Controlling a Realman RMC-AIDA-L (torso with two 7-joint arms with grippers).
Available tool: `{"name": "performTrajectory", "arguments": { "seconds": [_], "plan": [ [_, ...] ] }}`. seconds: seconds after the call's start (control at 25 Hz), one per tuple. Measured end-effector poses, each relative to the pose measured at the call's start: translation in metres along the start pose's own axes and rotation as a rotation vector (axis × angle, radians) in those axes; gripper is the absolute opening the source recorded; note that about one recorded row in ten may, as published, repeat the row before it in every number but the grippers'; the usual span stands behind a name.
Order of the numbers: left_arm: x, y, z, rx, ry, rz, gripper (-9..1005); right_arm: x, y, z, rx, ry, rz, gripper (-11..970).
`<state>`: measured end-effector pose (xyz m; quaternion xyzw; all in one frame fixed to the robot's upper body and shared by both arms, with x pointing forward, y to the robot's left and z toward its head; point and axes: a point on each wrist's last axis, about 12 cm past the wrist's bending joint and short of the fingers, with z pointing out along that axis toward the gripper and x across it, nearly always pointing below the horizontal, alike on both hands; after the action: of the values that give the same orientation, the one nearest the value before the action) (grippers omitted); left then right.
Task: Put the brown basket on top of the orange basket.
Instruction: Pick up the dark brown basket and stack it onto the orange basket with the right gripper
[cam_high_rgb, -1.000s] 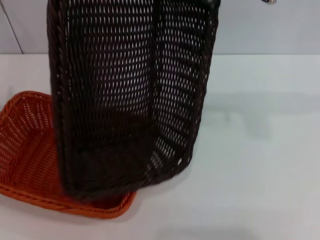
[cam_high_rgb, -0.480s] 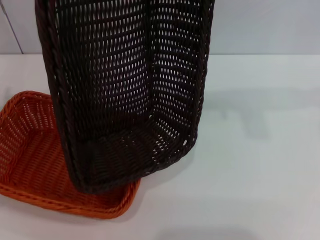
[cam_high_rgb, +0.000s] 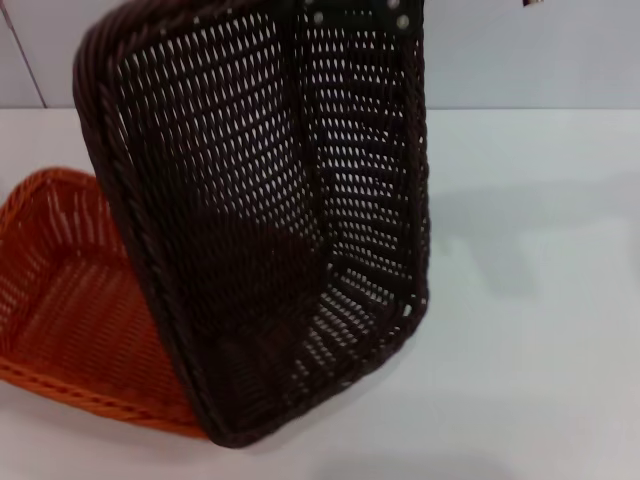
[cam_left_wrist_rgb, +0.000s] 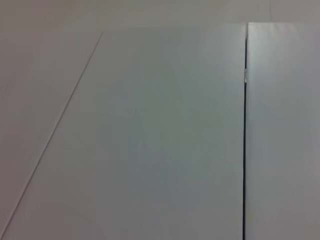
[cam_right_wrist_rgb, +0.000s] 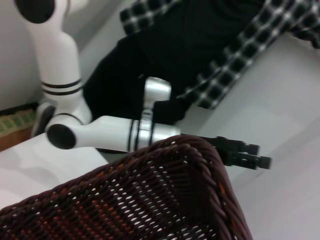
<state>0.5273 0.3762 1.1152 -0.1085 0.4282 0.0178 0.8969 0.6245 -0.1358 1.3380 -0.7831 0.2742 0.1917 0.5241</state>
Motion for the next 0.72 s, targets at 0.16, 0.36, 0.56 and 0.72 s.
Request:
{"name": "performTrajectory", "arguments": {
  "seconds": [0.16, 0.36, 0.56, 0.72],
  "plan": [
    [0.000, 0.000, 0.000, -0.001, -0.001, 0.000, 844, -0.005, -0.002, 0.006, -0.030, -0.005, -0.043, 218],
    [0.000, 0.001, -0.001, -0.006, 0.000, 0.002, 844, -0.008, -0.003, 0.015, -0.066, -0.013, -0.080, 229],
    [0.000, 0.003, -0.003, -0.019, 0.003, 0.005, 844, -0.013, -0.004, 0.022, -0.103, -0.018, -0.104, 240],
    [-0.001, 0.005, -0.005, -0.027, 0.002, 0.003, 843, -0.015, -0.004, 0.026, -0.113, -0.019, -0.114, 249]
  ]
}}
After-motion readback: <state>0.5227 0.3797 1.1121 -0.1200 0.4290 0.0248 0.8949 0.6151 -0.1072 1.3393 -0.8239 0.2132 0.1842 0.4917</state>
